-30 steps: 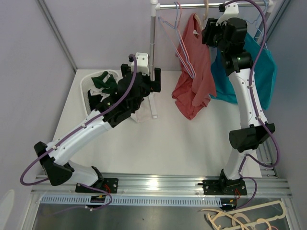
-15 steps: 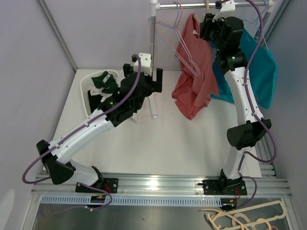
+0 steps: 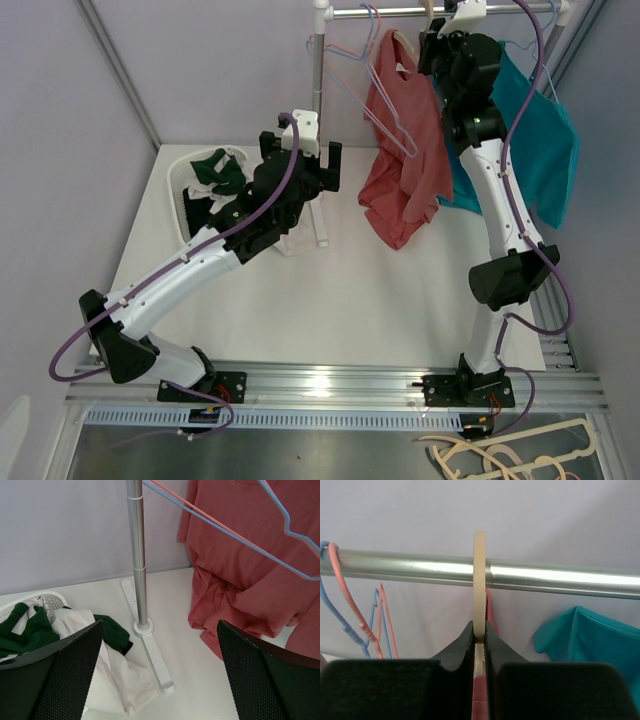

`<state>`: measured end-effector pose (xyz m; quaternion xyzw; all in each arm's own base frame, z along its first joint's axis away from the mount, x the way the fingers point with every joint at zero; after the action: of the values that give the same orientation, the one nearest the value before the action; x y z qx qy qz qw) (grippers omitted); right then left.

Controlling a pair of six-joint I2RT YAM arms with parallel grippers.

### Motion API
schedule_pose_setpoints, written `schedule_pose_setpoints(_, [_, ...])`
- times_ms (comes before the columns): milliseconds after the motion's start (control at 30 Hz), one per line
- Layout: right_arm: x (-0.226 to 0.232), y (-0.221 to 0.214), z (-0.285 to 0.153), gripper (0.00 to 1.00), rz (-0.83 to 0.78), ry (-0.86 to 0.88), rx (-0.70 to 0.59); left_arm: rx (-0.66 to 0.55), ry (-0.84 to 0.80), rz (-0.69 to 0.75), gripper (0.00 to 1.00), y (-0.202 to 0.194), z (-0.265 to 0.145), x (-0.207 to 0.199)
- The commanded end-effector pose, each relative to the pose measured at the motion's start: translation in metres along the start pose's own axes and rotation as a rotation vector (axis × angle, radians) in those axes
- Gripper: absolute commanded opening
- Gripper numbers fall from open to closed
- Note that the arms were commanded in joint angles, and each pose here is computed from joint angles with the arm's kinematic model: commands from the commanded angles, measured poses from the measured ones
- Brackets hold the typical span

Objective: Remove the t-shirt from the hanger

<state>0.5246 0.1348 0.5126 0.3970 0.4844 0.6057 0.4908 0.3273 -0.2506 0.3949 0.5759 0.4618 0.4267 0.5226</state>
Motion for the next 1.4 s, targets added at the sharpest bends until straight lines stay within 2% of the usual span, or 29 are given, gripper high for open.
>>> schedule_pose_setpoints(0, [-0.004,0.031,0.005,0.07,-0.002,-0.045,-0.124,-0.034,0.006,-0.005,0.99,0.009,0.0,-0.001])
schedule_pose_setpoints(67, [-0.005,0.031,0.006,0.06,-0.013,-0.053,-0.133,-0.033,0.009,-0.003,0.99,0.009,-0.001,0.0])
schedule_pose_setpoints(133, [-0.006,0.031,0.008,0.0,-0.019,-0.06,-0.137,-0.034,0.014,-0.002,1.0,0.009,0.0,0.0])
schedule_pose_setpoints(367, [-0.006,0.04,0.007,0.0,-0.038,-0.069,-0.168,-0.038,0.014,-0.006,0.99,0.01,0.0,0.0])
schedule_pose_setpoints(600, [-0.007,0.07,-0.001,0.0,-0.035,-0.071,-0.233,-0.028,0.012,-0.013,1.0,0.007,0.0,-0.001])
schedule_pose_setpoints(767, [-0.007,0.096,-0.02,0.0,-0.033,-0.071,-0.265,-0.028,0.012,-0.022,1.0,0.009,-0.002,0.001])
schedule_pose_setpoints(867, [-0.007,0.089,-0.028,0.0,-0.037,-0.075,-0.228,-0.028,0.009,-0.028,0.99,0.009,-0.004,0.001])
schedule_pose_setpoints(900, [-0.008,0.104,-0.04,0.0,-0.034,-0.075,-0.261,-0.031,0.009,-0.033,1.0,0.01,-0.005,0.002])
schedule_pose_setpoints(967, [-0.007,0.095,-0.045,0.0,-0.034,-0.073,-0.254,-0.027,0.009,-0.033,1.0,0.008,-0.005,0.002])
schedule_pose_setpoints(1000, [-0.01,0.108,-0.056,0.0,-0.032,-0.08,-0.282,-0.03,0.007,-0.037,1.0,0.009,-0.006,0.002])
schedule_pose_setpoints(1133, [-0.01,0.111,-0.069,0.0,-0.035,-0.076,-0.272,-0.026,0.008,-0.037,1.0,0.008,-0.008,0.003])
schedule_pose_setpoints(1367, [-0.011,0.117,-0.075,0.0,-0.037,-0.079,-0.284,-0.042,0.02,-0.034,1.0,0.013,-0.011,0.008])
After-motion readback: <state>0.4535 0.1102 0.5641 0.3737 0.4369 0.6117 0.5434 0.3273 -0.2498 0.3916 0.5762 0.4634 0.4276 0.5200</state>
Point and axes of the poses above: each gripper's point midway between its finger pads, its own z axis out along the fingers, its own x axis along the line the jaws close on, y = z × x, the point moved 3 cm from there along -z, back along the fingers, and after that the axes turned 1 degree about z, right-handed, at the moved point
